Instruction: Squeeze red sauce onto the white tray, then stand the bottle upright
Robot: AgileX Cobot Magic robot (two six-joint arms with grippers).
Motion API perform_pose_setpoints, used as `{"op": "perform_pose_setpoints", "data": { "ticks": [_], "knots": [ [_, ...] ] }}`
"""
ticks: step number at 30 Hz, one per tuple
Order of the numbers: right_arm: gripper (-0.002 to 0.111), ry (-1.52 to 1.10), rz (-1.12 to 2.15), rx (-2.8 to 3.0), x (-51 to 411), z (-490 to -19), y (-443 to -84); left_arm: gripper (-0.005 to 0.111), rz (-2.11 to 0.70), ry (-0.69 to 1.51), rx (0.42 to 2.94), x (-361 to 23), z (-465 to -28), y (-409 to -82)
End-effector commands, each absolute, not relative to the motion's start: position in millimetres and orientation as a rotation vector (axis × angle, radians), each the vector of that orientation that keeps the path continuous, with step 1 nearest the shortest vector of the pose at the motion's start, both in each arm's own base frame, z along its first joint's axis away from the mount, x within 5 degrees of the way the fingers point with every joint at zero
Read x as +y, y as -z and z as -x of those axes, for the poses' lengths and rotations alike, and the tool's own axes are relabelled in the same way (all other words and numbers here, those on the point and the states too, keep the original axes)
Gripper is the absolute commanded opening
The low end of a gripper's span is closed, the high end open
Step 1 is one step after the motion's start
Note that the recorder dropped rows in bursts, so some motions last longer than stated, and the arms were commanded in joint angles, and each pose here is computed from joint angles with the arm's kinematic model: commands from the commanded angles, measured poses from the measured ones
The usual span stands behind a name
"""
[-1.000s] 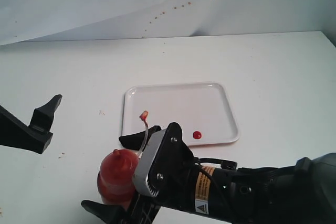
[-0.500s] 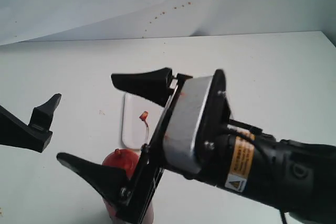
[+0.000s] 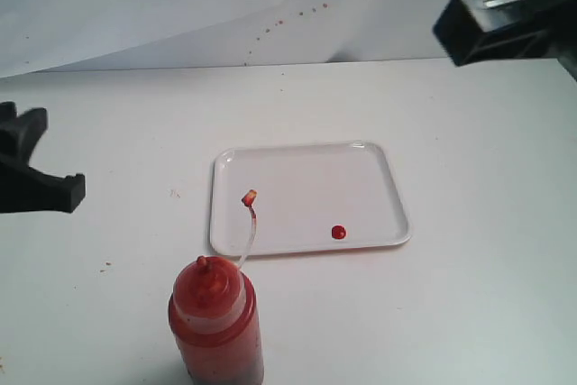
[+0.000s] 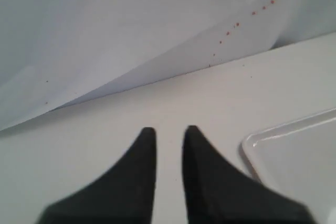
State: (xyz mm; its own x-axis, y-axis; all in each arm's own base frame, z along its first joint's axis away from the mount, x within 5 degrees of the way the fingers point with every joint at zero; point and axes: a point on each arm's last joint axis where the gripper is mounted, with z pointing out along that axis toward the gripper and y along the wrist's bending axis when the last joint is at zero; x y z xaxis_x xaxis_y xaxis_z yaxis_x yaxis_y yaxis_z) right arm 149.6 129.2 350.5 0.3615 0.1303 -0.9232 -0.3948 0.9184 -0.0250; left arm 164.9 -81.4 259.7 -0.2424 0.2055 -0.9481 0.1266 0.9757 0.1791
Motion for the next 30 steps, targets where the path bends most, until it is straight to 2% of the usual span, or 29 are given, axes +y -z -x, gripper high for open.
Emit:
{"op": "perform_pose_setpoints", "data": {
  "ticks": [1,5,7,11,23,26,28,30],
  "knots": [
    [0.0,0.01,0.222,1.153,100.0,-147.0,-359.3,0.002,-0.171,-0.032,1.751,-86.1,-171.7,-287.8],
    [0.0,0.098,-0.028,1.163,77.6,-147.6,-360.4,0.0,-0.108,0.035,1.663,-93.0,-178.6,-326.2],
    [0.0,0.107,-0.037,1.162,76.5,-147.4,-360.5,0.0,-0.076,0.071,1.615,-95.1,-180.5,-347.0],
    [0.0,0.122,-0.048,1.192,74.9,-148.4,-357.9,0.0,-0.043,0.104,1.567,-96.0,-181.5,-367.3],
    [0.0,0.116,-0.095,1.251,71.9,-149.9,-352.7,0.0,-0.073,0.059,1.553,-93.7,-179.3,-370.3],
    [0.0,0.117,-0.098,1.251,71.6,-149.9,-352.7,0.0,-0.054,0.31,1.592,-75.3,-159.9,-375.7],
    [0.0,0.114,-0.093,1.254,72.1,-150.0,-352.4,0.0,0.105,0.464,1.568,-44.4,-136.3,-370.9],
    [0.0,0.114,-0.093,1.254,72.1,-150.0,-352.4,0.0,0.203,0.503,1.49,-22.1,-110.2,-359.0]
  ]
}}
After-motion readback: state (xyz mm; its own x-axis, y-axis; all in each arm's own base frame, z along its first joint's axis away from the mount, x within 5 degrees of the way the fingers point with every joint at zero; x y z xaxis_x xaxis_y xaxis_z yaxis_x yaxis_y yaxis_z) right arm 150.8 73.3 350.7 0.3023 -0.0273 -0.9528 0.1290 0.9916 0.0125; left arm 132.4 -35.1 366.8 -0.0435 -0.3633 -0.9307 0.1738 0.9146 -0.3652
